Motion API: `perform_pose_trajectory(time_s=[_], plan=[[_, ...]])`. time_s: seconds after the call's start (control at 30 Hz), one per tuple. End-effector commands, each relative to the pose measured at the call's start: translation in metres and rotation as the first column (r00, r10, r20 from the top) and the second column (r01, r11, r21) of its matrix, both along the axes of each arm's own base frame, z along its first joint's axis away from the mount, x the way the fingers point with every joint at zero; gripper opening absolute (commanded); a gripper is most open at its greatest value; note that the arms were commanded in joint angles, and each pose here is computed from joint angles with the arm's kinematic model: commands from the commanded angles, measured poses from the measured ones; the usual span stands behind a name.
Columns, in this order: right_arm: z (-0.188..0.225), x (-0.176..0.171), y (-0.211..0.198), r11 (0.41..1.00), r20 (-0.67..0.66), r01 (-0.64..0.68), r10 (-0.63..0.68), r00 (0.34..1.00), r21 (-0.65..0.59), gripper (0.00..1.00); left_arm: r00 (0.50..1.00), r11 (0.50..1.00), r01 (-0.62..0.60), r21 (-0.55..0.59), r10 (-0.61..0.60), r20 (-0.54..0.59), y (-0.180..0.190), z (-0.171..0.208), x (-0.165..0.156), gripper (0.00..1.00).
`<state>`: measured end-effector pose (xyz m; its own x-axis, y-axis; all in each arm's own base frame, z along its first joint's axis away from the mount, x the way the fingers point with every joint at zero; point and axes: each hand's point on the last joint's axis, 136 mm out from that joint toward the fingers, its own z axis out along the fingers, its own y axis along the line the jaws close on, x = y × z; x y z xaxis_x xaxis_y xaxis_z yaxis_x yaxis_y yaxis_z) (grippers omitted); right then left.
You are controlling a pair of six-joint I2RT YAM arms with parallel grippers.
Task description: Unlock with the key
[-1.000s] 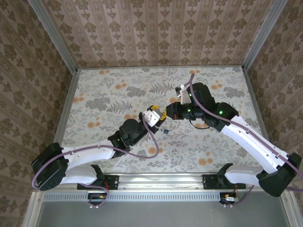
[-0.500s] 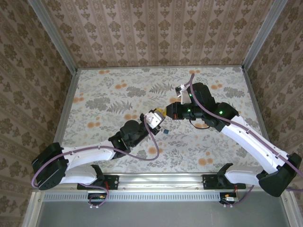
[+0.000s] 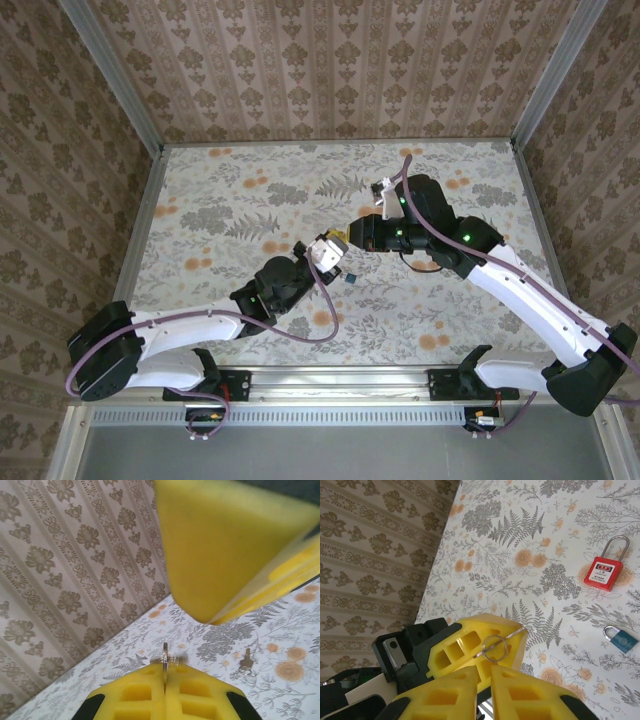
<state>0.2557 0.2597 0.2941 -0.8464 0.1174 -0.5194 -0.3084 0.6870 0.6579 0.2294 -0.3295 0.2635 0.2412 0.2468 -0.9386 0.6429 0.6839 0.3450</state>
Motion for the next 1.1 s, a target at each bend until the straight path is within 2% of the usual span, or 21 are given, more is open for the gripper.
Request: perform_pose_trajectory(time_s=[0.0,0.07,0.2,0.37,0.43,0.57,0.67,0.77,0.9,1.07], plan=[[0.019,0.004,-0.006,0.999,0.052,0.040,-0.041,0.998,0.032,0.23,0.994,0.997,-0.073,0.006,0.072,0.087,0.008,0.015,0.007,0.00],[0.023,0.007,-0.010,0.998,0.064,0.058,-0.060,0.996,0.038,0.25,0.988,0.996,-0.091,0.006,0.090,0.127,0.011,0.022,0.008,0.00],[0.031,0.018,-0.023,0.994,0.074,0.089,-0.093,0.993,0.057,0.28,0.954,0.989,-0.137,0.056,0.117,0.275,0.008,0.035,0.007,0.00],[0.046,0.034,-0.032,0.988,0.086,0.074,-0.086,0.993,0.132,0.29,0.858,0.971,-0.221,0.087,0.152,0.490,0.006,0.048,0.005,0.00],[0.048,0.034,-0.030,0.990,0.092,0.045,-0.058,0.994,0.134,0.29,0.827,0.955,-0.257,0.149,0.137,0.546,-0.001,0.044,0.008,0.00],[0.054,0.030,-0.026,0.988,0.117,-0.021,0.002,0.993,0.156,0.31,0.781,0.931,-0.295,0.216,0.105,0.615,-0.012,0.046,0.010,0.00],[0.054,0.028,-0.027,0.987,0.149,-0.066,0.044,0.988,0.147,0.34,0.725,0.889,-0.368,0.274,0.090,0.683,-0.020,0.051,0.017,0.00],[0.054,0.029,-0.026,0.982,0.182,-0.108,0.080,0.980,0.152,0.36,0.682,0.871,-0.403,0.281,0.081,0.726,-0.024,0.064,0.019,0.00],[0.054,0.033,-0.026,0.976,0.244,-0.168,0.131,0.961,0.137,0.42,0.641,0.857,-0.424,0.295,0.053,0.766,-0.027,0.072,0.016,0.00],[0.057,0.037,-0.035,0.977,0.272,-0.169,0.128,0.954,0.133,0.43,0.611,0.821,-0.471,0.323,0.039,0.791,-0.025,0.073,0.018,0.00]])
